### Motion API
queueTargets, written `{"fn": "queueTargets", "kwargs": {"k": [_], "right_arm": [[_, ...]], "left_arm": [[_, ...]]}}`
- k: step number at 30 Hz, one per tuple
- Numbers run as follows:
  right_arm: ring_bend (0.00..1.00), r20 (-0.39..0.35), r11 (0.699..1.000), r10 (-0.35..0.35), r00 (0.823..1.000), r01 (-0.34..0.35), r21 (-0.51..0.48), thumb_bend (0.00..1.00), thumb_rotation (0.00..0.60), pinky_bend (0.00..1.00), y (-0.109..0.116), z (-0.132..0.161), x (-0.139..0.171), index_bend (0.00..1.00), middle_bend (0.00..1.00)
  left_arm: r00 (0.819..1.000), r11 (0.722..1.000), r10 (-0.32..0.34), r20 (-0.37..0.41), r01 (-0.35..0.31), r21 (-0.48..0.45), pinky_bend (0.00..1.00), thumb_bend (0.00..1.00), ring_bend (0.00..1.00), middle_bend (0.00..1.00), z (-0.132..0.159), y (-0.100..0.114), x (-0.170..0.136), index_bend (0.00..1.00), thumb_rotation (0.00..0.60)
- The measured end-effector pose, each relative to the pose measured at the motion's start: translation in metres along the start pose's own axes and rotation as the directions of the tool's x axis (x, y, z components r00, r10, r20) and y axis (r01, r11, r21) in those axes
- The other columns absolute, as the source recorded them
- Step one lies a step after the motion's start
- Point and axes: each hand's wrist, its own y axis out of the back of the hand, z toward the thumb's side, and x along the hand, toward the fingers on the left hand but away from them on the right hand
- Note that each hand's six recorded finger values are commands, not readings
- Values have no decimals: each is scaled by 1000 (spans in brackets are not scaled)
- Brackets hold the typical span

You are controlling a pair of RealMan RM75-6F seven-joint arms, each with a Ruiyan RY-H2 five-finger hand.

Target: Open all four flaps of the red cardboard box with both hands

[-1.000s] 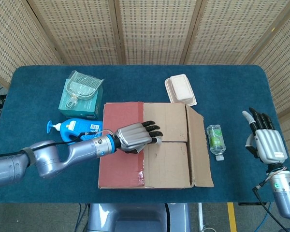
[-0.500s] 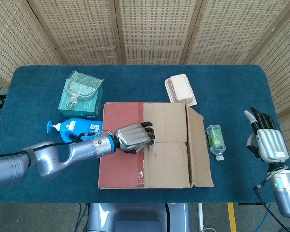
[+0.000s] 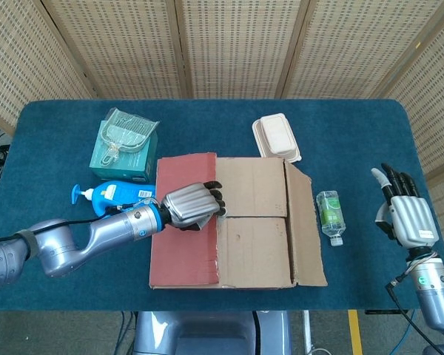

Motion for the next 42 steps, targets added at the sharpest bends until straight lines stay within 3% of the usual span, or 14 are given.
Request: {"fn": "queueTargets", "kwargs": {"k": [21,31,42], "right_arm": [[0,8,1000,-23,1000,23,-21,981,600,0,11,-2,-4,0,0],[0,7,1000,-21,1000,21,-17,981,600,0,13,-3,-3,0,0],[0,-4,1000,-15,1000,15,-3,981,600,0,14,2,-4,0,0]], "left_arm": [[991,992,129,-33,-129,1,119,1000,256,449,-15,31,-52,445,581],[978,980,196,-69,-194,42,119,1000,256,449,-26,40,-95,445,582],[962,972,234,-141,-230,49,119,1000,256,449,-43,36,-147,445,583]]}}
